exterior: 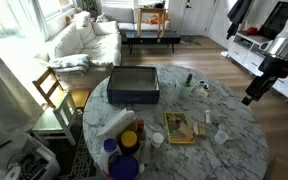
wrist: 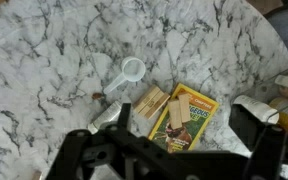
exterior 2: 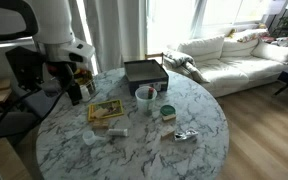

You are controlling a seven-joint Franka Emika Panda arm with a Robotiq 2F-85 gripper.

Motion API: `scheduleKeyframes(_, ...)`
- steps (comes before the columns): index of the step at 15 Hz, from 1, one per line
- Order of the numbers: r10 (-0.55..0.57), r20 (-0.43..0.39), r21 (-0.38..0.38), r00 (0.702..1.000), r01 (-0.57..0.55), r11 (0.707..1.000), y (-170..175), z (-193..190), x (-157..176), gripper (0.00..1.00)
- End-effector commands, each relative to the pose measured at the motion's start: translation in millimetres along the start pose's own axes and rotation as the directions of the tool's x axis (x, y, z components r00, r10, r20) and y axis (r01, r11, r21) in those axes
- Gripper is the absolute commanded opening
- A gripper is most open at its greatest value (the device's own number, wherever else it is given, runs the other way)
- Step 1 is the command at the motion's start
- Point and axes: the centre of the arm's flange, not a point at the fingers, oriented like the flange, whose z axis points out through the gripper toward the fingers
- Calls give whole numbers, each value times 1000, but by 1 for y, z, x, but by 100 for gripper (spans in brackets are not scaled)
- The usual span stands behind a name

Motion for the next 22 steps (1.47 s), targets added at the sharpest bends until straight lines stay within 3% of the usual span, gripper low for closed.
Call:
scheduleKeyframes(1, 0, 0, 0, 1000, 0, 1000, 0, 0, 0, 100)
scheduleKeyframes(10, 0, 0, 0, 1000, 0, 1000, 0, 0, 0, 100)
scheduleKeyframes(13, 199, -105, -5, 974, -201, 980, 8, 6, 46, 100)
scheduleKeyframes(18, 357, -326, -63, 875, -397, 916, 34, 10, 129, 100)
scheduleKeyframes(22, 509, -373, -62, 776, -568, 821, 66, 34, 184, 100)
